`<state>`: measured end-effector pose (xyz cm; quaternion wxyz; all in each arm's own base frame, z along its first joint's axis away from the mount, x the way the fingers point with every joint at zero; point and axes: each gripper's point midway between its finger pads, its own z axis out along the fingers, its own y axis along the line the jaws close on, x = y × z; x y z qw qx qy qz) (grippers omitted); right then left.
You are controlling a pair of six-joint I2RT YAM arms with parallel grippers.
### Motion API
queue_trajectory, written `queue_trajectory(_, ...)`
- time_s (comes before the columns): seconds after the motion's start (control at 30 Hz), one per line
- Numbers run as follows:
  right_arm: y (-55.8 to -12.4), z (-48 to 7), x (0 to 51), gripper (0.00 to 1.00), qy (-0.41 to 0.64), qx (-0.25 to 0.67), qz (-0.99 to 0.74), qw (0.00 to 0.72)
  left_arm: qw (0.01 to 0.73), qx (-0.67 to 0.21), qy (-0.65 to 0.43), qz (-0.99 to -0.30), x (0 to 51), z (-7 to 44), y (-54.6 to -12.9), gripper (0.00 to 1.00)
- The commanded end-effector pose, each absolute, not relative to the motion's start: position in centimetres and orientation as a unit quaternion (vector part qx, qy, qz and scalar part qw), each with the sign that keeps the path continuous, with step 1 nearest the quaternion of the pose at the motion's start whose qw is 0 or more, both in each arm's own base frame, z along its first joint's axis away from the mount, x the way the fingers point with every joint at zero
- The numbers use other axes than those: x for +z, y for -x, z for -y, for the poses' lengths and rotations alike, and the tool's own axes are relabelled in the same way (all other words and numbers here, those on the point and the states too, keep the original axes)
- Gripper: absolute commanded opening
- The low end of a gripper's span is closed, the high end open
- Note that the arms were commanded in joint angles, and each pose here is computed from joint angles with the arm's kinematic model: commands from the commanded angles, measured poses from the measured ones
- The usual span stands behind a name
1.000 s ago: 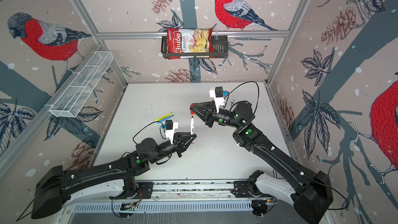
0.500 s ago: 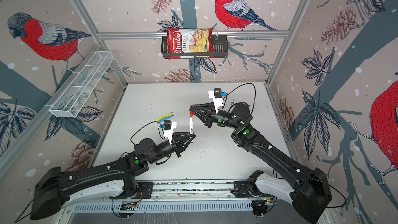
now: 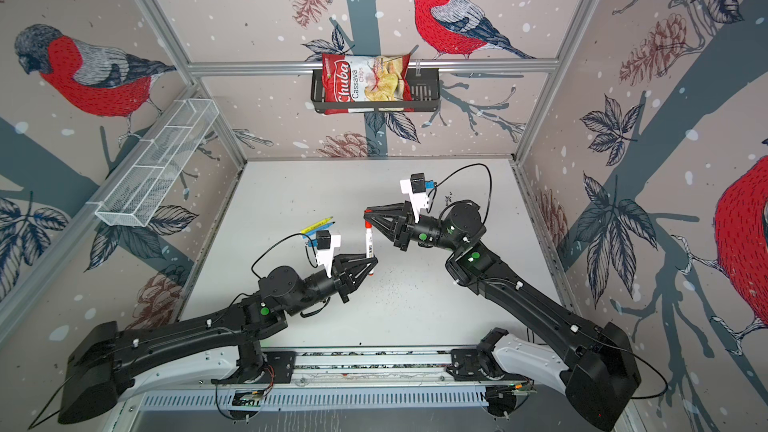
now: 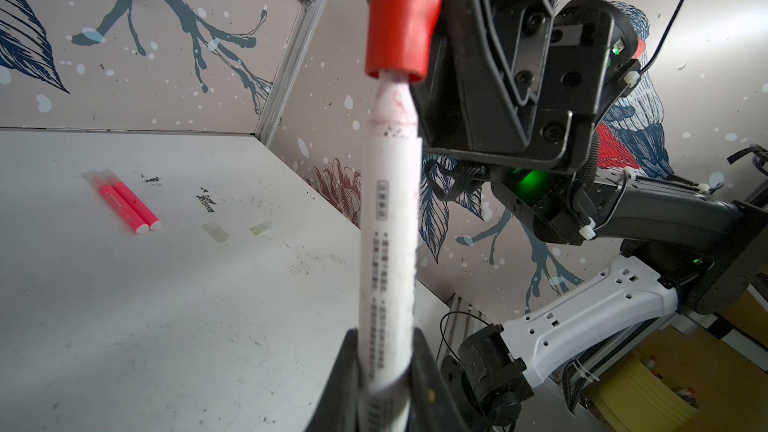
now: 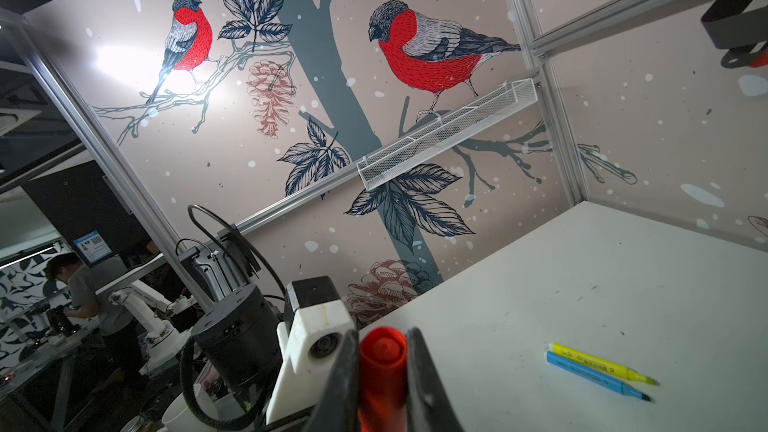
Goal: Insert the pens into the pen caps
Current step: 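Lower the red cap onto the white marker tip with the right gripper, then press the red cap down onto the marker with the right gripper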
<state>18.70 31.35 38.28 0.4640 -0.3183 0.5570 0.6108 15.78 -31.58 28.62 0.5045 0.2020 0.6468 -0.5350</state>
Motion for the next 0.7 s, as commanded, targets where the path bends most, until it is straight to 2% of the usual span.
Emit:
queue_trajectory(0.0,-18.0,-31.7,38.2,0.01,0.334,0.614,-0.551,0.455,0.527,-0.541,-0.198,-0.624,30.4,31.3,-15.8,0.08)
queue_trajectory(0.67,-17.1,-32.8,35.5,0.00,0.345,0.601,-0.587,0.418,0.564,-0.515,-0.183,-0.619,31.5,29.9,-16.6,0.07)
